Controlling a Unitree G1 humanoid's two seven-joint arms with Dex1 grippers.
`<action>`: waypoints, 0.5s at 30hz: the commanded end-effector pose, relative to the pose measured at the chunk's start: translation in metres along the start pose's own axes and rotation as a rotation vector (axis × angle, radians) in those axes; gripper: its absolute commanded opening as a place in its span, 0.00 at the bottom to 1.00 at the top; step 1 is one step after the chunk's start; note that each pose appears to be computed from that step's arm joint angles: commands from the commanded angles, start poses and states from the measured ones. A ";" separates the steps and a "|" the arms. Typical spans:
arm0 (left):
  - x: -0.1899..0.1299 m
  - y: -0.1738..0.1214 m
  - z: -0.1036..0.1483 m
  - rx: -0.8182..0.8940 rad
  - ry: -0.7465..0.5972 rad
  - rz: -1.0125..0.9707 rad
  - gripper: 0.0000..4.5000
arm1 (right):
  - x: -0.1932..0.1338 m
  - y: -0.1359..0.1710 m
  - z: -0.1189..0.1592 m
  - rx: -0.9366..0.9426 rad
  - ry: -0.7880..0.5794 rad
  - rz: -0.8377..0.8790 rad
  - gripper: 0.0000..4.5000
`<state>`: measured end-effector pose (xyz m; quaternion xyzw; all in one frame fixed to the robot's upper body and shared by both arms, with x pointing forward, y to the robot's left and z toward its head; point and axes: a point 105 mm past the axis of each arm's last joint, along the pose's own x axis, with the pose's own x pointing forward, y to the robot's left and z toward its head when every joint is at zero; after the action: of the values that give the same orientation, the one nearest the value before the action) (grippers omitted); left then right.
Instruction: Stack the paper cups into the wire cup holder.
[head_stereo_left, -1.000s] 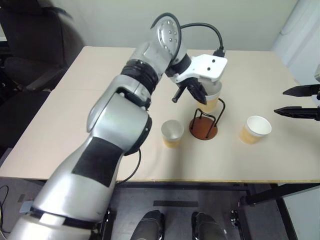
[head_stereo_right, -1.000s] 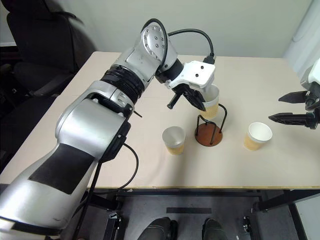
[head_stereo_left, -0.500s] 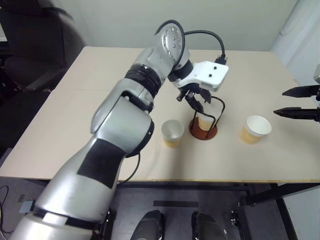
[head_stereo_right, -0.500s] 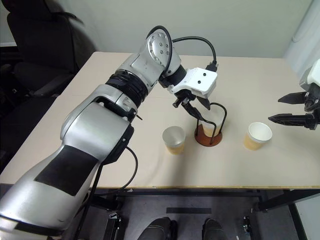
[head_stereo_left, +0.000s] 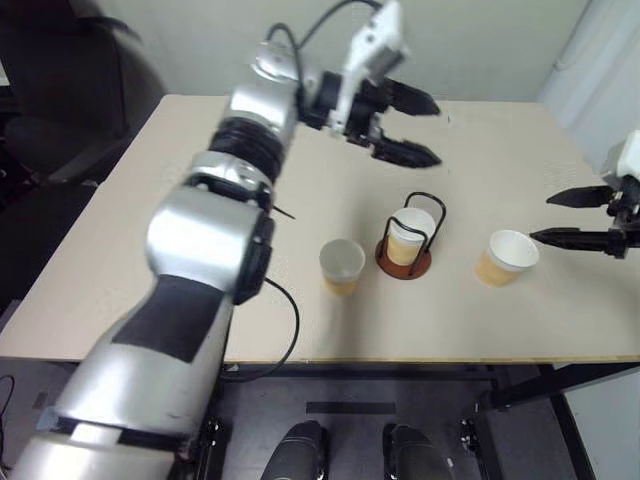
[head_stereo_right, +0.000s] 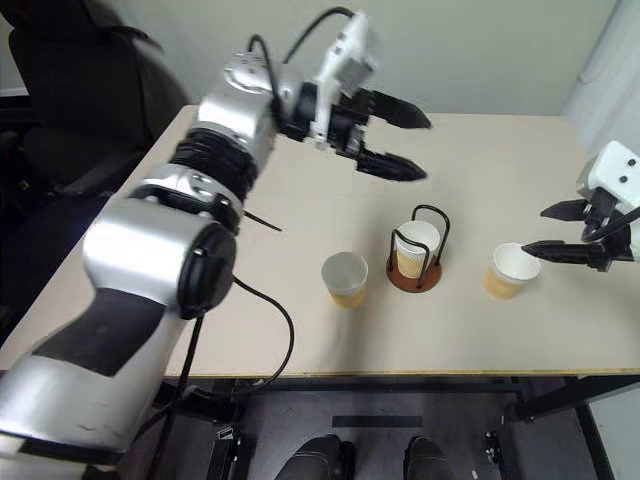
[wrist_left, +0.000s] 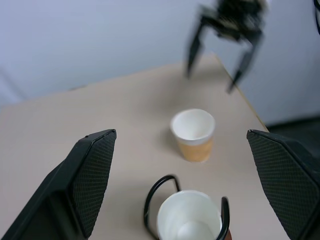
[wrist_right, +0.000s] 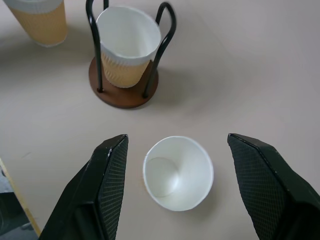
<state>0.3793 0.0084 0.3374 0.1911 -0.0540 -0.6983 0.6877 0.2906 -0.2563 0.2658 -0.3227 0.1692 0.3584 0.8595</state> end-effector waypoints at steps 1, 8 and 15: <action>-0.022 -0.001 -0.003 -0.079 -0.056 -0.003 0.99 | 0.001 -0.002 0.010 -0.055 -0.029 -0.027 0.71; -0.045 -0.009 -0.030 -0.164 -0.027 -0.013 0.99 | 0.021 -0.006 0.002 -0.061 -0.011 -0.008 0.71; -0.061 -0.023 -0.039 -0.189 -0.081 -0.042 0.99 | 0.034 -0.008 -0.019 -0.093 0.082 0.009 0.71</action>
<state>0.3806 0.0765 0.2933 0.0929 0.0149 -0.7002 0.7077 0.3184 -0.2553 0.2310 -0.3537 0.1968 0.3625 0.8395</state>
